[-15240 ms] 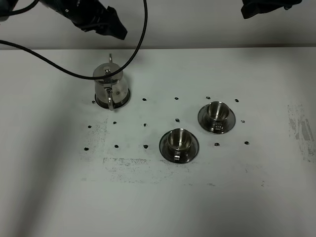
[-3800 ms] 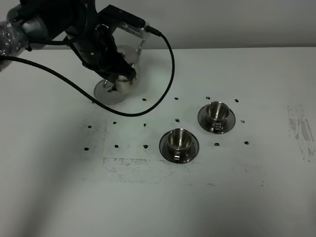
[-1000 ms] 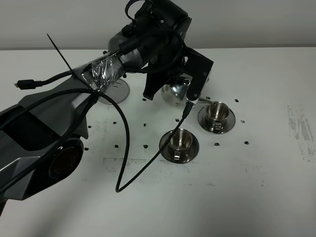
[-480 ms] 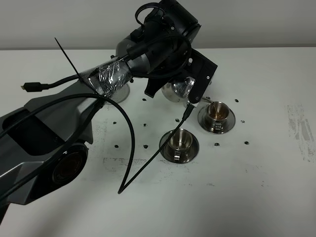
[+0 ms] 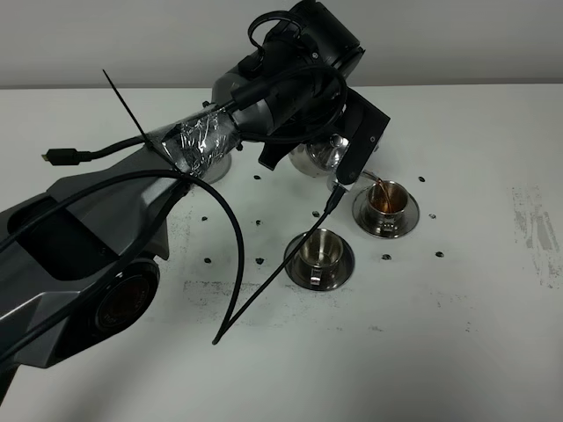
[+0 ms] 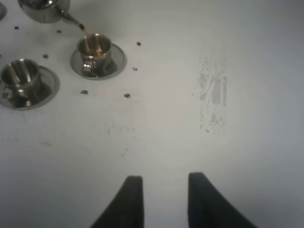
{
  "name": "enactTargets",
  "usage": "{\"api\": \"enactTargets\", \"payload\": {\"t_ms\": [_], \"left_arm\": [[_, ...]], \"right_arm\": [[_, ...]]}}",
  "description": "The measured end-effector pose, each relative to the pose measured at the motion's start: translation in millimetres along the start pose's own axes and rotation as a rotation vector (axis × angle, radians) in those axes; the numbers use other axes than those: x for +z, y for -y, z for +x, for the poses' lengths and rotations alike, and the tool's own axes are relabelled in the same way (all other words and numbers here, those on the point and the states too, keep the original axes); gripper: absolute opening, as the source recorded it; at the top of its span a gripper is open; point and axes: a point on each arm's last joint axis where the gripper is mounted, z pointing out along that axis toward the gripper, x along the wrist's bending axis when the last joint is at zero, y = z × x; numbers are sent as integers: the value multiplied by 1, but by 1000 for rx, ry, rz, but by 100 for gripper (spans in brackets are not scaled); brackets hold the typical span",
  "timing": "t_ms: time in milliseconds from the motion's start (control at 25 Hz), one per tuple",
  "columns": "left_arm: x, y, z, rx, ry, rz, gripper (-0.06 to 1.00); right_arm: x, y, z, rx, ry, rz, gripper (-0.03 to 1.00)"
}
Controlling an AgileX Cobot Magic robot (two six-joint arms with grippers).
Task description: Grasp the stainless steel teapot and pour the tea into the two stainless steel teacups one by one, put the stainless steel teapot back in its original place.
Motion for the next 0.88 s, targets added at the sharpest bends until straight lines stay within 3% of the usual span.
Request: {"api": "enactTargets", "payload": {"t_ms": [880], "left_arm": [[-2, -11, 2, 56, -27, 40, 20]], "right_arm": [[0, 0, 0, 0, 0, 0, 23]]}}
